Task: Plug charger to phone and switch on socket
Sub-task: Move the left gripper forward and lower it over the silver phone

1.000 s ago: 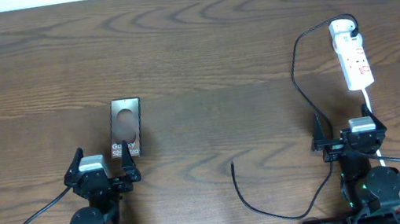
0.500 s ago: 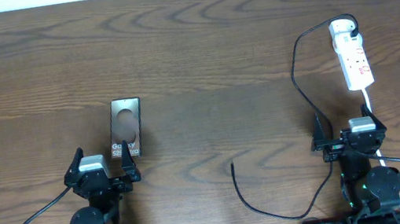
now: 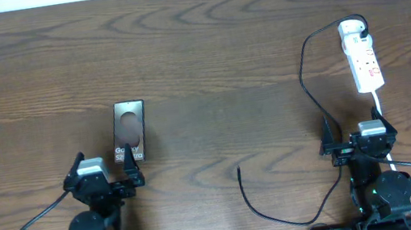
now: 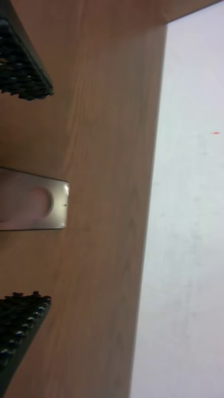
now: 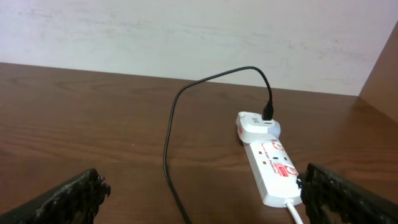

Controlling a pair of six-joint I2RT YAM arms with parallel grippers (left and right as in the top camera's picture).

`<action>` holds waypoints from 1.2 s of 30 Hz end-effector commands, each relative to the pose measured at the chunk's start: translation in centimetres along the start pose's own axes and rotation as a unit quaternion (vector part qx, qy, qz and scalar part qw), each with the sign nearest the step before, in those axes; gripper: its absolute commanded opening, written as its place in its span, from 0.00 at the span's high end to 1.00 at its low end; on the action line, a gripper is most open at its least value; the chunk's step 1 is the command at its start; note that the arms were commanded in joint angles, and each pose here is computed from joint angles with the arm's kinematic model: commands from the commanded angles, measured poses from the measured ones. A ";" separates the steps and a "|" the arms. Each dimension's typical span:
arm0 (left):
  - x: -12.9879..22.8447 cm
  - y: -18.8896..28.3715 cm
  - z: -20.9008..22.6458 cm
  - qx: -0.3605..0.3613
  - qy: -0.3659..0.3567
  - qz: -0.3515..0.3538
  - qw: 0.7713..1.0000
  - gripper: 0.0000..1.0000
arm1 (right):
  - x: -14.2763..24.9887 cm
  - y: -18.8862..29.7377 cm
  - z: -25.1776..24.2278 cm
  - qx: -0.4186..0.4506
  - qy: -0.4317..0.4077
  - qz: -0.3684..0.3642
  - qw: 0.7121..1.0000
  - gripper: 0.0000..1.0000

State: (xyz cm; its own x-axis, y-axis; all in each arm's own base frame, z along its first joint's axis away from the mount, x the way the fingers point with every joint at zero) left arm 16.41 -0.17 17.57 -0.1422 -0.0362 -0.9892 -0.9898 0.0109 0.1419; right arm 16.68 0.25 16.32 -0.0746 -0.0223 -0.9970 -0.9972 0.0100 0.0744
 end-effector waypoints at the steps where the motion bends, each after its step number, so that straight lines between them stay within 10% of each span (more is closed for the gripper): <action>1: -6.7 1.0 -0.2 -0.001 0.038 -0.002 0.999 0.02 | 0.0 0.0 0.2 -0.009 0.007 -0.001 1.000 0.01; 11: -20.4 -8.0 -0.8 -0.016 0.048 0.250 0.967 0.02 | 0.0 0.0 0.2 -0.009 0.007 -0.001 1.000 0.01; 27: -4.9 -18.8 -0.2 -0.042 0.044 0.550 0.833 0.02 | 0.0 0.0 0.2 -0.009 0.007 -0.001 1.000 0.01; 36: -3.9 -18.9 -0.1 -0.014 0.002 0.568 0.823 0.02 | 0.0 0.0 0.2 -0.009 0.007 -0.001 1.000 0.01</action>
State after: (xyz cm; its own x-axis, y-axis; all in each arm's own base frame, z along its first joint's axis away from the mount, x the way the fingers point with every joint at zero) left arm 35.82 -0.49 18.53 -0.9742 -0.0538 -0.2192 -0.2205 0.0194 0.9752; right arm 16.67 0.32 16.33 -0.0726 -0.0252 -0.9970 -0.9974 0.0020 0.0725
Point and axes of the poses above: each gripper's point midway between its finger pads, its own y axis back along the fingers, its own z axis along the line the jaws close on, x = y × z, the point moved 8 cm from there along y, back along the fingers, and after that the axes turned 4 degrees about -y, right-handed, at the moved point
